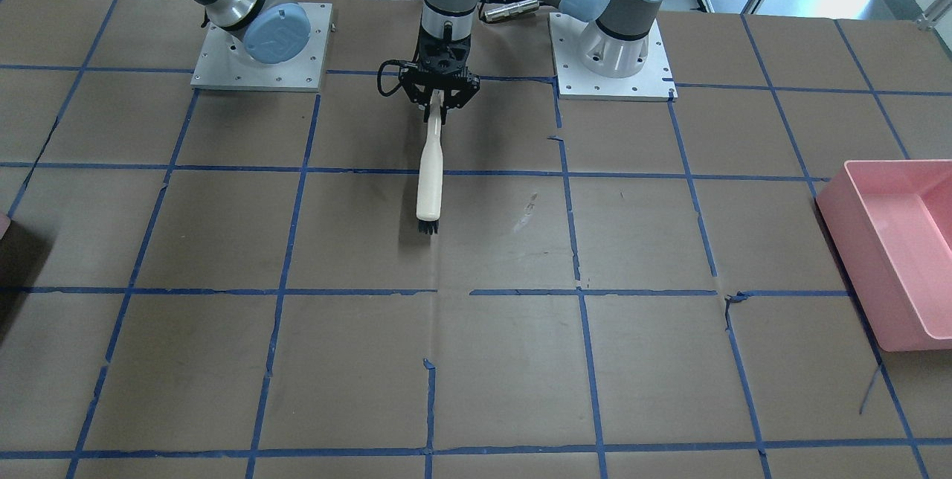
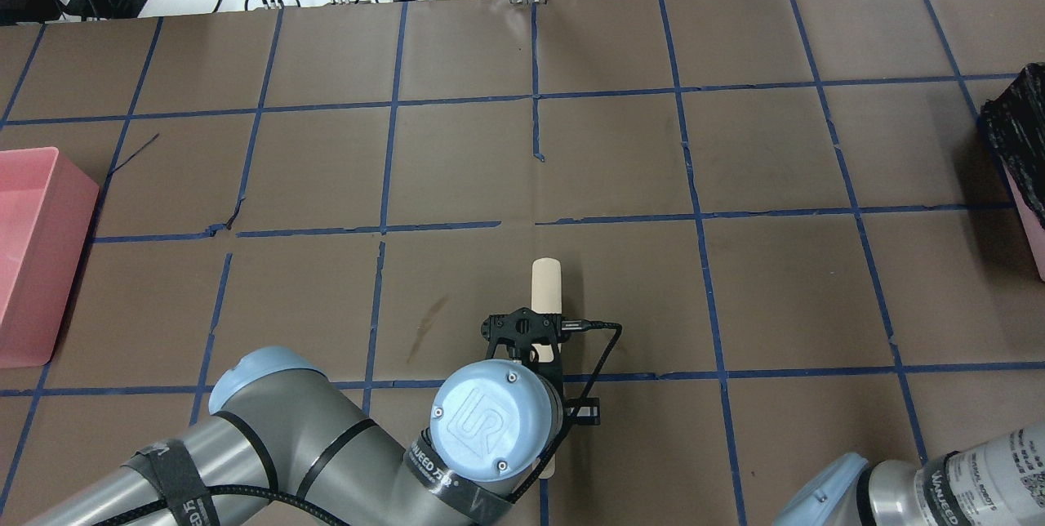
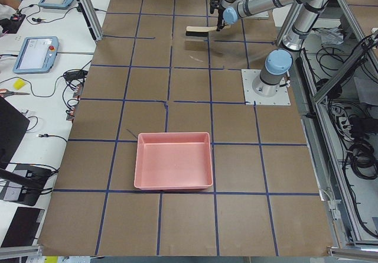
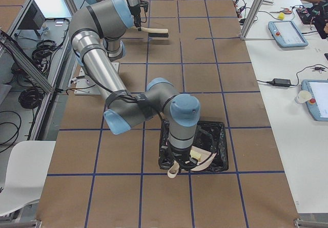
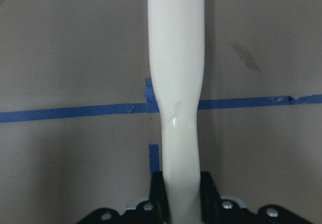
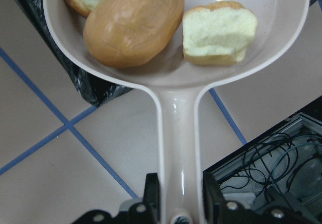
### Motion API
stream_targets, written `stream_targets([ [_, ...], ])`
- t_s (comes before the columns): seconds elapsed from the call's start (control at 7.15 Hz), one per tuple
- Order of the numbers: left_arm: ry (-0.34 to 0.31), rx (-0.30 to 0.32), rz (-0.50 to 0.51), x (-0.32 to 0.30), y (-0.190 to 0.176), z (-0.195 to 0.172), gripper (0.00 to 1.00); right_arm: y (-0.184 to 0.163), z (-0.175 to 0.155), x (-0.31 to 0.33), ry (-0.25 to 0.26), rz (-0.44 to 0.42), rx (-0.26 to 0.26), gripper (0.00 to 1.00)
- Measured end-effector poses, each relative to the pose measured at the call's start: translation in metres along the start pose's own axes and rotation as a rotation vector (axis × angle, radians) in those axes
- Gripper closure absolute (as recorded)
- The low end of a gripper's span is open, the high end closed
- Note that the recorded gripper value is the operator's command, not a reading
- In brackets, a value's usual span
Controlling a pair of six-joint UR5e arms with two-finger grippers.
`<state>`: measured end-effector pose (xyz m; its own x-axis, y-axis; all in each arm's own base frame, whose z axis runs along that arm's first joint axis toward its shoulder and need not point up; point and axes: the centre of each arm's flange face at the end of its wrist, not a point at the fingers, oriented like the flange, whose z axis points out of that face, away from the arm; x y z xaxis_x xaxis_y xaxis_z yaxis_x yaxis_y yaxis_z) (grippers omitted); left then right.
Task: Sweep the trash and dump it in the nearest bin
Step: 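Lift the loaded dustpan with the right gripper while the left lowers the brush, then tip the dustpan over the black trash bin with the right gripper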
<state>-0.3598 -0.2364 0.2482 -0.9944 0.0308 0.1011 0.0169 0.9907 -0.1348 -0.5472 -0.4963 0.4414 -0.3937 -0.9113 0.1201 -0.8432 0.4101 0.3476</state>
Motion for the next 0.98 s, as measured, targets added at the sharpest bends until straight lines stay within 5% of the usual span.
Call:
stream_targets([
  [0.42,-0.031,-0.038,-0.005,-0.008,0.011,0.005,1.00,-0.037,-0.022,0.015,0.046,-0.112,-0.122,1.00],
  [0.7,-0.042,-0.061,-0.005,-0.010,0.019,0.000,1.00,-0.044,-0.034,0.013,0.073,-0.132,-0.122,1.00],
  [0.98,-0.044,-0.073,-0.004,-0.010,0.022,-0.004,1.00,-0.051,-0.073,0.006,0.149,-0.149,-0.066,1.00],
])
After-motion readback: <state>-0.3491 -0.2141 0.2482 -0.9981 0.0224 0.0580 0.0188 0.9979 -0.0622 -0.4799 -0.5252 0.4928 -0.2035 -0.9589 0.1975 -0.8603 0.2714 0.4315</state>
